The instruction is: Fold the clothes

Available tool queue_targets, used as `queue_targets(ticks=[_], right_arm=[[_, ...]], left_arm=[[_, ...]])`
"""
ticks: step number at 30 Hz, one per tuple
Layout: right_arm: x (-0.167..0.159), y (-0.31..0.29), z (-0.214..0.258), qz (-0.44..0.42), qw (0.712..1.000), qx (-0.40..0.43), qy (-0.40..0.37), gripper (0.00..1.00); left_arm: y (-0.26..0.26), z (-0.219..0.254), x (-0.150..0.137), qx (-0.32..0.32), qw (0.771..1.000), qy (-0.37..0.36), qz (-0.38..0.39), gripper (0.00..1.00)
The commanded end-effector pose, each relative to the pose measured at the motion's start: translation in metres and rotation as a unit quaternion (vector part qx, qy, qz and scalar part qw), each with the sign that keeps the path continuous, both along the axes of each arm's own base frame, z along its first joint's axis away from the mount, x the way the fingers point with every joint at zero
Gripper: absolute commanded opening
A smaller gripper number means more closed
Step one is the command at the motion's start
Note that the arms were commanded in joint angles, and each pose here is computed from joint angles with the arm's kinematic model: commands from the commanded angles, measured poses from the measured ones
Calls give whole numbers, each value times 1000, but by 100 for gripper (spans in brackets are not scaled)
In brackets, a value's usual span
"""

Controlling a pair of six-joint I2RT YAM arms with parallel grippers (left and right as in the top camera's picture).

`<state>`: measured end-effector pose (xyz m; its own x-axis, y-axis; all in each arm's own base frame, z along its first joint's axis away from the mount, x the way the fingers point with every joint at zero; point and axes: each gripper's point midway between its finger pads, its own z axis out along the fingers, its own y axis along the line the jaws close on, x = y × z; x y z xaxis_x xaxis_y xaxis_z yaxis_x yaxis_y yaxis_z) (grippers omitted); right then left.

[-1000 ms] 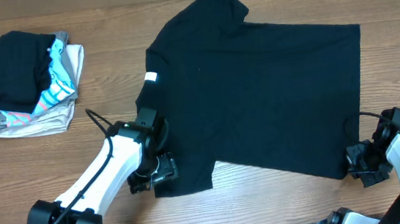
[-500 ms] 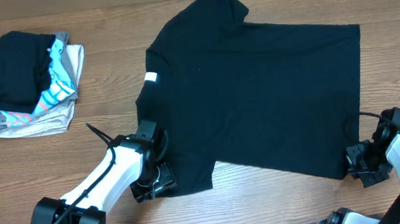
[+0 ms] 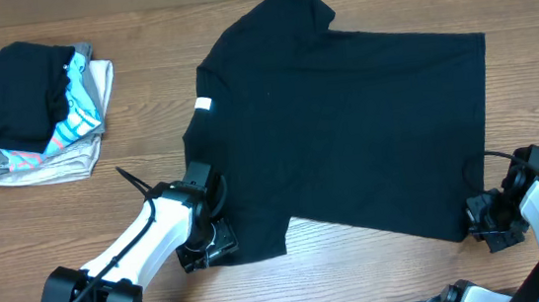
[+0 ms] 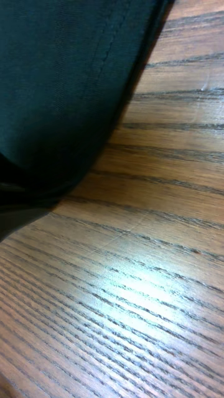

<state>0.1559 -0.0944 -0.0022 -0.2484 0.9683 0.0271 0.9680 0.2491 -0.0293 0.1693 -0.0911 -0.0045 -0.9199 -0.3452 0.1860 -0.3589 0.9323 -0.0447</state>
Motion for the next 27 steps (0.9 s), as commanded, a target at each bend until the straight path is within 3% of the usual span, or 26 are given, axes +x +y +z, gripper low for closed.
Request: queue_targets(ticks=[1,7,14,17,21,27], right_arm=[[-7,2,-5,-4,1000,1,11,4],[-6,3,-5,-4,1000,3,8,4],[-6,3,-5,-4,1000,3,8,4],[-6,3,-5,-4,1000,4,8,4],[-7,3,-5,-4,1000,4,9,4],[-6,3,-2,-4,1000,6,9,4]], left_arm=[[-4,-2,-3,-10,1000,1,4,65],[-4,-2,-3,-10,1000,0,4,65],[-4,-2,-3,-10,1000,0,4,59],[-4,-2,-3,-10,1000,0,4,47],[-6,-1,-4,-15,1000,3,4,4],[-8,11,-9,-23,999,23,-18,4]])
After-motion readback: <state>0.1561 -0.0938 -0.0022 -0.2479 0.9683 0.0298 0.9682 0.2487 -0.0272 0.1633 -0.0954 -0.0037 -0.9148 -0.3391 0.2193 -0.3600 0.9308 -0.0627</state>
